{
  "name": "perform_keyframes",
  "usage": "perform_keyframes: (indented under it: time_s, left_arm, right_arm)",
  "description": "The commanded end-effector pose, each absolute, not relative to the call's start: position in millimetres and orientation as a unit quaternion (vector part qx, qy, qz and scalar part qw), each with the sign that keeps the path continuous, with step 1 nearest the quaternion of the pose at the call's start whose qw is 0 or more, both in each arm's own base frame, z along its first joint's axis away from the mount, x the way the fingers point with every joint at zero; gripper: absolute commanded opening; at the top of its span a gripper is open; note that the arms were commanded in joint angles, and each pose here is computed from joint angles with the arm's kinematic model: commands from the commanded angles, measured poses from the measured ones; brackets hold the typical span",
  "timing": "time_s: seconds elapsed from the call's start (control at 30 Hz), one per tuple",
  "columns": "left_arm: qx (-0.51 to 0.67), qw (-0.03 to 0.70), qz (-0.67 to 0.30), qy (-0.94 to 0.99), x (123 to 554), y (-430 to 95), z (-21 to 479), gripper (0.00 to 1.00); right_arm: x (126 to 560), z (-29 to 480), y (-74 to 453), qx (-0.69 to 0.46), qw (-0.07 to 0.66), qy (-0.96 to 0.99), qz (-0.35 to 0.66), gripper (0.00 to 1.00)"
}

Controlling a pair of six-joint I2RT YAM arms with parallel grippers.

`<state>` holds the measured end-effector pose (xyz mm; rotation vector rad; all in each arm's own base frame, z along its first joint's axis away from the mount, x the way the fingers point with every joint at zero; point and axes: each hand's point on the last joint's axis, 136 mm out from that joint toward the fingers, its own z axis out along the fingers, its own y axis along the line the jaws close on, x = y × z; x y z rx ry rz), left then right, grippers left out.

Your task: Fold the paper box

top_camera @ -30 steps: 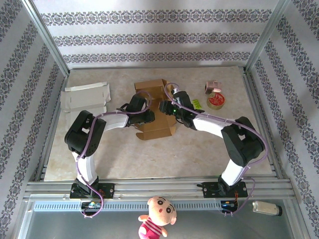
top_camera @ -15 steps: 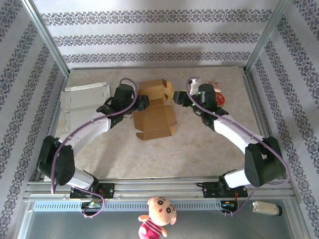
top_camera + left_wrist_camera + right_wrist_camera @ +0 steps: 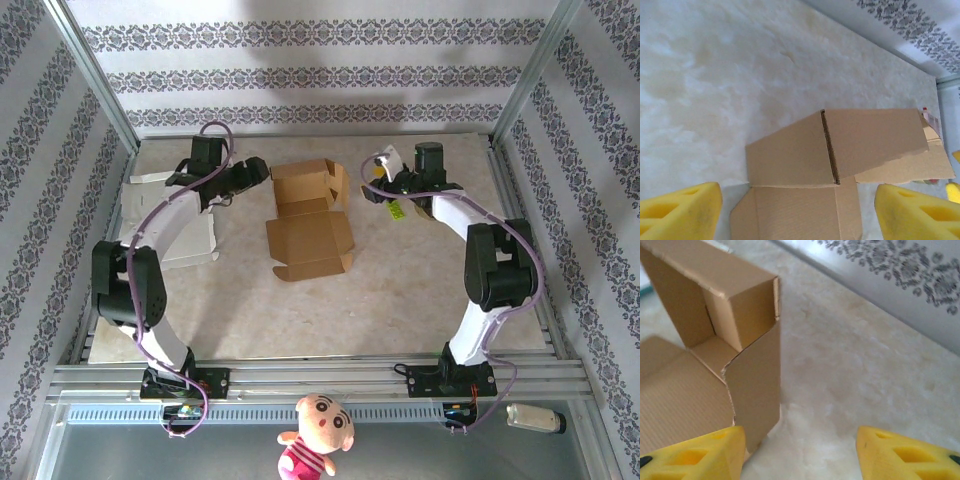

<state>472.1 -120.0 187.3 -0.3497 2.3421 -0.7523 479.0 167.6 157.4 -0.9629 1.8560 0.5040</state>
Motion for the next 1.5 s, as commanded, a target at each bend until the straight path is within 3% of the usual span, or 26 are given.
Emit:
perform_keyframes:
  time_s: [0.0, 0.23, 0.5, 1.07, 1.2, 1.47]
  left_arm:
    - [-0.112, 0.332, -0.331, 0.876, 483.2, -134.6, 206.0, 0.82]
    - [-0.118, 0.338, -0.339, 0.870, 502.0, -137.3, 194.9, 0.84]
    - [-0.107, 0.297, -0.367, 0.875, 507.4, -152.0, 165.0, 0.76]
    - [-0.082, 0.289, -0.368, 0.880, 506.2, -156.2, 162.5, 0.74]
    - [-0.078, 0.291, -0.376, 0.876, 506.2, -158.4, 164.2, 0.74]
    - [-0.068, 0.286, -0.389, 0.873, 505.6, -162.8, 165.3, 0.72]
  right_arm:
    - [482.3, 142.0, 177.1, -0.507, 0.462, 0.715, 0.135, 0.61]
    - [495.4, 126.7, 193.9, -0.568, 0.444, 0.685, 0.104, 0.58]
    - [492.3, 125.9, 225.3, -0.575, 0.444, 0.670, 0.153, 0.56]
    - [504.6, 130.5, 269.7, -0.585, 0.449, 0.647, 0.195, 0.63]
    - [505.1, 130.7, 284.9, -0.595, 0.451, 0.634, 0.202, 0.69]
    - [501.1, 140.5, 306.6, -0.607, 0.462, 0.598, 0.247, 0.69]
